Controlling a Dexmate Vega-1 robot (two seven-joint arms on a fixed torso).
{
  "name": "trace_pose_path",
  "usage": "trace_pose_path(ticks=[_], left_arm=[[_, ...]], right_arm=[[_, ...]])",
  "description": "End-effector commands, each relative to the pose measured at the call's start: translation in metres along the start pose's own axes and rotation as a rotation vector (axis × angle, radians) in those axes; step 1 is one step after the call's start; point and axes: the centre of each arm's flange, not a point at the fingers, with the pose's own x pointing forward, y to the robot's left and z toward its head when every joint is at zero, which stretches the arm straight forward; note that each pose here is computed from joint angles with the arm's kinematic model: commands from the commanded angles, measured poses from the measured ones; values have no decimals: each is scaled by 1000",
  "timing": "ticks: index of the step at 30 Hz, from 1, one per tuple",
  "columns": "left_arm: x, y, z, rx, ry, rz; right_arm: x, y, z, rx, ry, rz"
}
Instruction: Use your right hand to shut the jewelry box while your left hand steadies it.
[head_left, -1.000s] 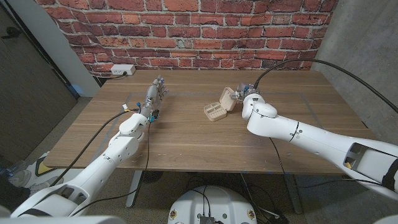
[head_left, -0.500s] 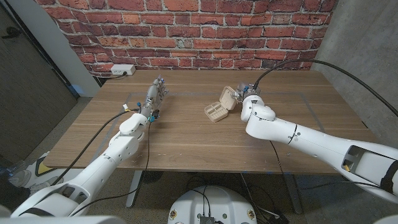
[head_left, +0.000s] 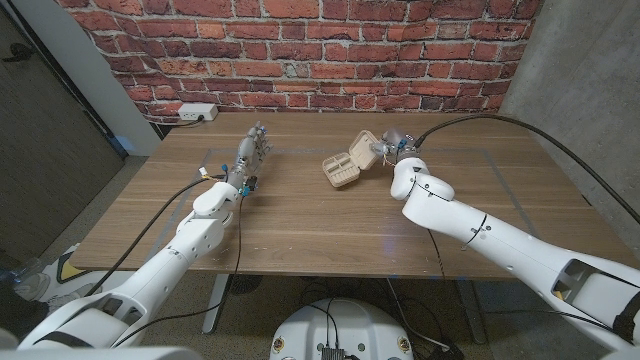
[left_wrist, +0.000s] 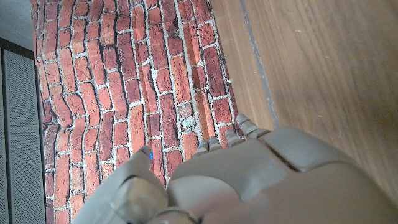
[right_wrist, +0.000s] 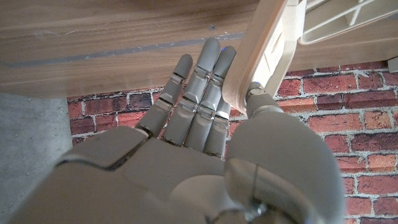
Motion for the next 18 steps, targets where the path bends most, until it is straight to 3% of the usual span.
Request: trace_pose_path(ticks=[1,8,18], left_arm=[[3,-2,2,23,-7,-17],[5,-4,7,53,-15,-42],[15,-10,19,200,-34,-152]], right_arm=[[1,-3,-13,333,-77,40],[1,-4,-15,411,-107,62],[2,-4,-19,549,-154,117]])
